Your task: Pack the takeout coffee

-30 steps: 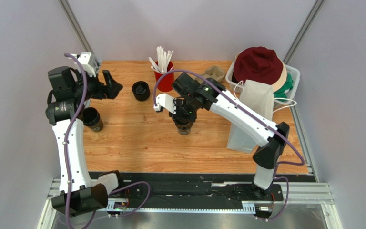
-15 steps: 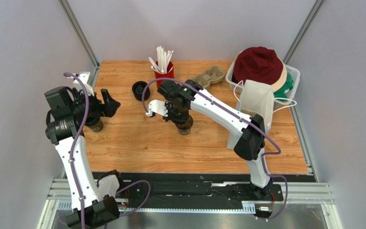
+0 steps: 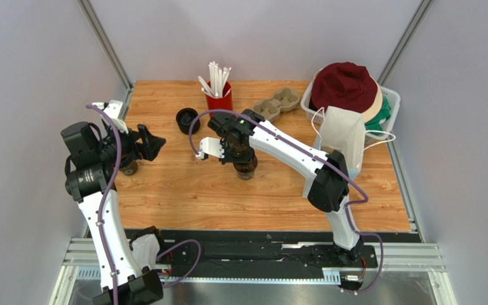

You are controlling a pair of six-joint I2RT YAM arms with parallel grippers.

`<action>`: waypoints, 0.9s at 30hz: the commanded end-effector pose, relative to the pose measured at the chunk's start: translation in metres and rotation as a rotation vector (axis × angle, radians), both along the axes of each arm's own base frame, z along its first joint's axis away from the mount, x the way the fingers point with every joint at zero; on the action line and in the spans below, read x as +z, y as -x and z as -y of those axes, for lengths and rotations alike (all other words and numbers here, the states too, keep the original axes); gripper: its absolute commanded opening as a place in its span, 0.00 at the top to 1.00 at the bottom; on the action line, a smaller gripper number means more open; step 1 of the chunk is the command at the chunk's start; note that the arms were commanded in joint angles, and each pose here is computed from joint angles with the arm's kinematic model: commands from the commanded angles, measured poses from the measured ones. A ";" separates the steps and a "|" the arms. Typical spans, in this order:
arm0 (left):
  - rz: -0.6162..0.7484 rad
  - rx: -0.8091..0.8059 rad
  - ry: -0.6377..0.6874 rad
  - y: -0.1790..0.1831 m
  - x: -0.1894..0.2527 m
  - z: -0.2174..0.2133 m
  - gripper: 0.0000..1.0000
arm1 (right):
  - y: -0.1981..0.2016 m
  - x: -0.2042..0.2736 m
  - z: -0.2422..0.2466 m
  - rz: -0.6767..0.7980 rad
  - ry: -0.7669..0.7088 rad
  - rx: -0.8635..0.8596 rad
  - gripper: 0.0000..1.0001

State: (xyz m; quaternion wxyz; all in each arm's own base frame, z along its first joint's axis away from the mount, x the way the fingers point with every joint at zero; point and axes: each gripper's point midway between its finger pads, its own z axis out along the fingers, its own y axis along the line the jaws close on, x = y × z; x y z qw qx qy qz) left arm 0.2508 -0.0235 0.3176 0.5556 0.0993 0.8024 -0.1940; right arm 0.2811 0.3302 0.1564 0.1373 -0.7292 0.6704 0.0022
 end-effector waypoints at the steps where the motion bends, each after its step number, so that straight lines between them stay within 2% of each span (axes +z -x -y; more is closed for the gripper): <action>1: 0.044 -0.021 0.002 -0.004 0.007 0.000 0.01 | 0.046 -0.004 0.075 -0.169 0.320 0.028 0.99; 27: 0.065 -0.026 0.007 -0.001 0.007 0.004 0.01 | 0.057 -0.018 0.074 -0.183 0.390 0.073 0.99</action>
